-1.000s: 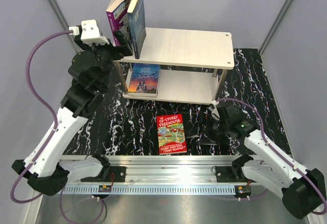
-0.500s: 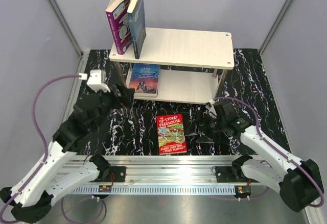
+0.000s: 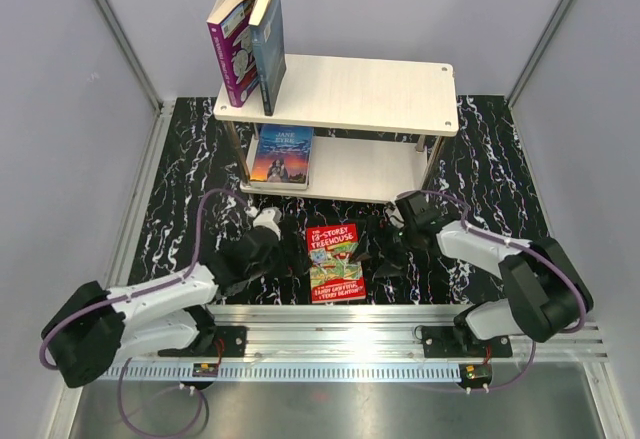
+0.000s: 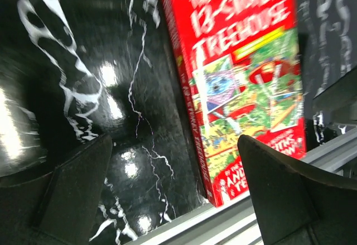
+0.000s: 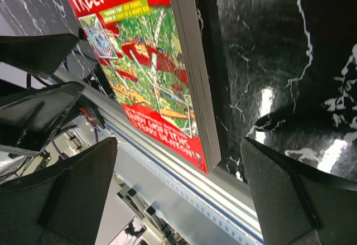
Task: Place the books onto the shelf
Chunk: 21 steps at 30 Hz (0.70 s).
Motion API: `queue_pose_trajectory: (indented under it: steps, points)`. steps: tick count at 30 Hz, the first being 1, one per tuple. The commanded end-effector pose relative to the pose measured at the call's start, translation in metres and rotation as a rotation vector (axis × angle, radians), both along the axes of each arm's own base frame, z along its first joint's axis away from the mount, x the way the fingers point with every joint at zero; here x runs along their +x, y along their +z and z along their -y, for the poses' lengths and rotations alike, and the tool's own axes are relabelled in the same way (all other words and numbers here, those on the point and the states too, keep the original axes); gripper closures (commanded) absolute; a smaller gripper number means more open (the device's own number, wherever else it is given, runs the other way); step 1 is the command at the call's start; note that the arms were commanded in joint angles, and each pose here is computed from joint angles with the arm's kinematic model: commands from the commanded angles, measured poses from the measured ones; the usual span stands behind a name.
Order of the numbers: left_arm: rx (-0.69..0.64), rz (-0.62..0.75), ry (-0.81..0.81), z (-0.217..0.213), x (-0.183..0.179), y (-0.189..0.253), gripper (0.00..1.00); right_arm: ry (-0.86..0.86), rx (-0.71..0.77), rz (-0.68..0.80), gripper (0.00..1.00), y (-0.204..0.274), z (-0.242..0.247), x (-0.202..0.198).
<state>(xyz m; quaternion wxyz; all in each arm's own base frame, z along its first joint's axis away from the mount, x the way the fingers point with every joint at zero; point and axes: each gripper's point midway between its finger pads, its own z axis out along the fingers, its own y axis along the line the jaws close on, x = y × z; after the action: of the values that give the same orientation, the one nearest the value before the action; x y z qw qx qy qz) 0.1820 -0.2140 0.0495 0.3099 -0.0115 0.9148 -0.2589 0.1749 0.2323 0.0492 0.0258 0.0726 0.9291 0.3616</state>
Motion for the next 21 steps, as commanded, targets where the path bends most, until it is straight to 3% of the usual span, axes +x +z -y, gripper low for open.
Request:
queue_pose_trajectory:
  steps: [1, 13, 17, 21]
  points:
    - [-0.211, 0.011, -0.012, 0.042, 0.012, 0.015, 0.01, 0.010, 0.029, 0.095, 0.00, 0.009, -0.012, 0.023]
    - [-0.430, -0.155, -0.131, 0.091, -0.007, -0.011, 0.01, -0.029, 0.021, -0.001, 0.02, -0.037, -0.010, 0.012]
    - [-0.589, -0.166, -0.201, 0.114, -0.014, 0.008, 0.01, -0.032, 0.012, -0.029, 0.02, -0.045, -0.008, 0.006]
    - [-0.633, -0.185, -0.269, 0.135, -0.023, 0.022, 0.03, -0.049, 0.031, 0.001, 0.07, -0.043, -0.009, 0.011]
